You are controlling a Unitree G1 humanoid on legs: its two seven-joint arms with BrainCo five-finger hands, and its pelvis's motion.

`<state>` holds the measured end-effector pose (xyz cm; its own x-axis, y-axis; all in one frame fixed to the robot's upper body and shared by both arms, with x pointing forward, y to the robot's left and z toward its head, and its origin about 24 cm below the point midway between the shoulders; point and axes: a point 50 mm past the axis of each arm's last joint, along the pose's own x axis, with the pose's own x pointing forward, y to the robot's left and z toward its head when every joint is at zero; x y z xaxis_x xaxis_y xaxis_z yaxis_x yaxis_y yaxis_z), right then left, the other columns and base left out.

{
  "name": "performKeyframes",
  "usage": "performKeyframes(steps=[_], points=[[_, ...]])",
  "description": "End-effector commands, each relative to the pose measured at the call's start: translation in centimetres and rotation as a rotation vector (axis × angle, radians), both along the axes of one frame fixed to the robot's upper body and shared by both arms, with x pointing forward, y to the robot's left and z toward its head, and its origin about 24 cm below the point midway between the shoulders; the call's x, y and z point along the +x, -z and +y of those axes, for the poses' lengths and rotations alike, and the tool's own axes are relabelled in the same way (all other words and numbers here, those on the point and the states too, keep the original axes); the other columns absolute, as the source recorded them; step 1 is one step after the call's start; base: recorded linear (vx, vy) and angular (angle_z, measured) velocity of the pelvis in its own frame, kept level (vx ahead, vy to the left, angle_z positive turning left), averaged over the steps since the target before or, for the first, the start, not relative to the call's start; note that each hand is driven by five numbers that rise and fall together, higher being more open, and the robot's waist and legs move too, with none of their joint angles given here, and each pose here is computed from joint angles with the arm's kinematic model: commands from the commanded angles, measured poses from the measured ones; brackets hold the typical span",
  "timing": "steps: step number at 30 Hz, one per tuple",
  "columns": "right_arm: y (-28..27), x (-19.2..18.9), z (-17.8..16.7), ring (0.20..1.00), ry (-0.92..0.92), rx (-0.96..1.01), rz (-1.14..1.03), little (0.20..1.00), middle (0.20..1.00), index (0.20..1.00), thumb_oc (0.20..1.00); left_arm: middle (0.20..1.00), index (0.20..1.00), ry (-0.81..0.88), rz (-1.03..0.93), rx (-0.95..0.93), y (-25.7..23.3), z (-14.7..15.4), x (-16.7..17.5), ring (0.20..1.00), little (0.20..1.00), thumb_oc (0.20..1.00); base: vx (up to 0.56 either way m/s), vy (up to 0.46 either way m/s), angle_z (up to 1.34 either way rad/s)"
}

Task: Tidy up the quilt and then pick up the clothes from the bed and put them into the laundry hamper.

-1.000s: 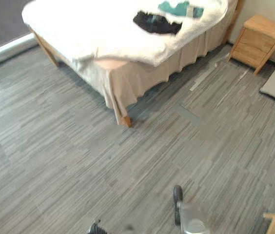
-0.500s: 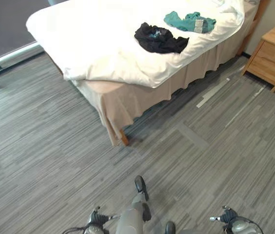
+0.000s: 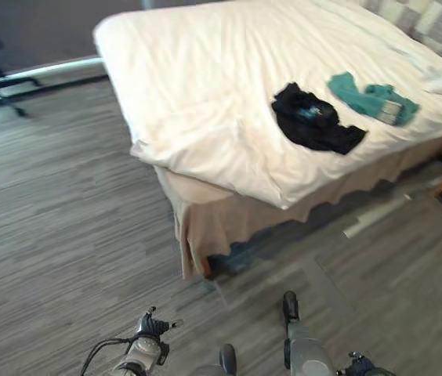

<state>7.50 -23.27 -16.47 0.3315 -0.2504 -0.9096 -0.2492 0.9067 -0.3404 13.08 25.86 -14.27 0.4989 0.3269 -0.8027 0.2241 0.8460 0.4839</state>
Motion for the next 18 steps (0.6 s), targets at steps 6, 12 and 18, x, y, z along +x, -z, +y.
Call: performKeyframes(steps=[6, 12, 18], points=[[-1.2, 1.3, -3.5, 1.0, 0.117, -0.084, -0.058, 1.0, 1.0, 1.0, 1.0, 1.0, 1.0, -0.113, -0.233, -0.023, -2.1, 0.1, 4.3, 1.0, 1.0, 1.0, 0.11, -0.167, 0.96], [-1.1, 0.0, -3.4, 1.0, 0.152, -0.088, -0.082, 1.0, 1.0, 1.0, 1.0, 1.0, 1.0, -0.242, -0.76, 0.014, -9.9, 3.8, 9.7, 1.0, 1.0, 1.0, 0.05, 0.022, 0.31], [-1.1, 0.5, -2.7, 1.0, 0.121, -0.052, -0.115, 1.0, 1.0, 1.0, 1.0, 1.0, 1.0, 0.112, -1.262, 0.231, -23.9, 3.5, 16.2, 1.0, 1.0, 1.0, -0.01, 0.029, 0.01]])
